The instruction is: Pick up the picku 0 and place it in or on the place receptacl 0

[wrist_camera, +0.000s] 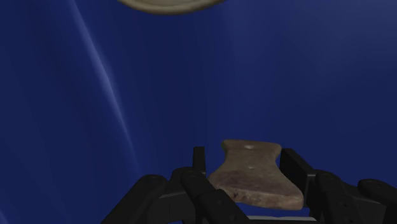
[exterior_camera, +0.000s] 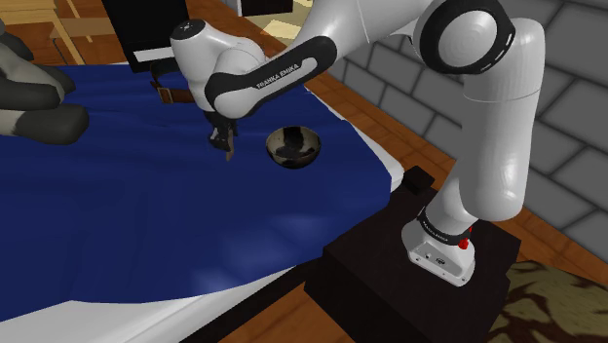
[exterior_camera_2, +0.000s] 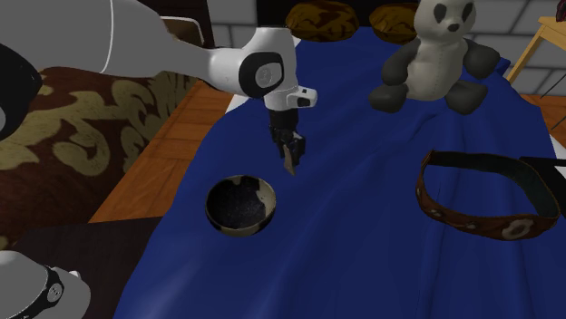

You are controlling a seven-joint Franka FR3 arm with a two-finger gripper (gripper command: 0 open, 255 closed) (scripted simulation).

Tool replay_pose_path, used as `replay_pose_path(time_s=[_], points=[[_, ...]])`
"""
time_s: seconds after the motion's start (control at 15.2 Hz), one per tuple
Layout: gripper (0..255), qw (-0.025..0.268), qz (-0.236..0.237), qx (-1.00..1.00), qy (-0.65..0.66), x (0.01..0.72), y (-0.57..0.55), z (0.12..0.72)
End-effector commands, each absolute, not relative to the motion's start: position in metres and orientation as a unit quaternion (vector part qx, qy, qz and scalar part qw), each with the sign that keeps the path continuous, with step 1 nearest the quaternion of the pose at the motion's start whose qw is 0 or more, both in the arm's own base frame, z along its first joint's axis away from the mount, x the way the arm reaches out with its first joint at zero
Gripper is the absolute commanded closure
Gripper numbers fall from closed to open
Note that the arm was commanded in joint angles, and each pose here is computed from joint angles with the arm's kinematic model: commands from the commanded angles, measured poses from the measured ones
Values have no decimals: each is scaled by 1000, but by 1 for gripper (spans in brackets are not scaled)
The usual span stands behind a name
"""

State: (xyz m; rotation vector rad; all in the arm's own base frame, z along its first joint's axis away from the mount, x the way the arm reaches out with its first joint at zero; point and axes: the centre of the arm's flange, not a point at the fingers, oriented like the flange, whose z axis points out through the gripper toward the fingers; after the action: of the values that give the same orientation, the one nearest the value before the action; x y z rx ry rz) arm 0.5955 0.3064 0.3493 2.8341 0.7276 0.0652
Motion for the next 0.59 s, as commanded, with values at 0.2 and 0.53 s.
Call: replay_pose_path(time_s=[0.2, 0.53], points=[[255, 107, 22, 963, 247, 595, 307, 376], [255, 107, 22, 963, 247, 595, 307, 402]])
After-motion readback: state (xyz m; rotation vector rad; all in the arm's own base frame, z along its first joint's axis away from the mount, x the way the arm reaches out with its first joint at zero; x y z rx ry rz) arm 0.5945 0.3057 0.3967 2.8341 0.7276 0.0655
